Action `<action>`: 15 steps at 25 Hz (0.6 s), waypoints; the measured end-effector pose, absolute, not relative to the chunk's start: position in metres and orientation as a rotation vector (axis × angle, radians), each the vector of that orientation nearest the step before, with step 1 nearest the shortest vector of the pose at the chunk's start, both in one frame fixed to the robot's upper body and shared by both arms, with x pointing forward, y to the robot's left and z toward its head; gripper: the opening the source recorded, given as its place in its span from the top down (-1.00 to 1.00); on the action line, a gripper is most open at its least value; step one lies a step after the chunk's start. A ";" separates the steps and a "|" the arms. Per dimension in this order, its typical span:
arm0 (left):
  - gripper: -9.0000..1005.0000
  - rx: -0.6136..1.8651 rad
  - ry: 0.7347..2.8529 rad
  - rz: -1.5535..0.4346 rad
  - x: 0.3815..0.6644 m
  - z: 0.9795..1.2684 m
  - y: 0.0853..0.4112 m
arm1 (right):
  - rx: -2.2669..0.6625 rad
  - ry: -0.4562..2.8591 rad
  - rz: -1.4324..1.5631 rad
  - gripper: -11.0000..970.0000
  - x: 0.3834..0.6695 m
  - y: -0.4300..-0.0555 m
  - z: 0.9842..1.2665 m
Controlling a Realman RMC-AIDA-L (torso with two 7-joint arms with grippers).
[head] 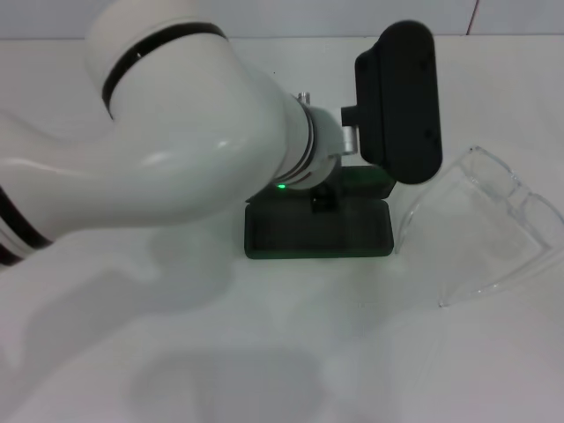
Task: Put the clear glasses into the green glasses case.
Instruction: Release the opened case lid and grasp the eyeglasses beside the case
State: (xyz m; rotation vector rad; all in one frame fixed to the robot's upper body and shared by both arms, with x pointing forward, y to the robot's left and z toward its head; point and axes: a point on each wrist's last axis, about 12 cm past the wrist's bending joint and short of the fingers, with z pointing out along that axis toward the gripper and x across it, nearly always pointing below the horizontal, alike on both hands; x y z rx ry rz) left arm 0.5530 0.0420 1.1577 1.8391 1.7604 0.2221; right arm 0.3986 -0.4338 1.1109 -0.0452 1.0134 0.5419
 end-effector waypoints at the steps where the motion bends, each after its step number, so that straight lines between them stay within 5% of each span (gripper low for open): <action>1: 0.06 1.835 1.757 0.219 0.553 1.160 0.042 | -0.045 1.014 0.542 -0.70 0.398 -0.434 1.111; 7: 0.02 1.708 1.800 0.125 0.557 1.185 0.049 | -0.039 1.039 0.550 -0.70 0.403 -0.433 1.109; 15: 0.03 1.508 1.772 -0.321 0.544 1.243 0.085 | -0.171 1.284 0.649 -0.69 0.453 -0.427 1.110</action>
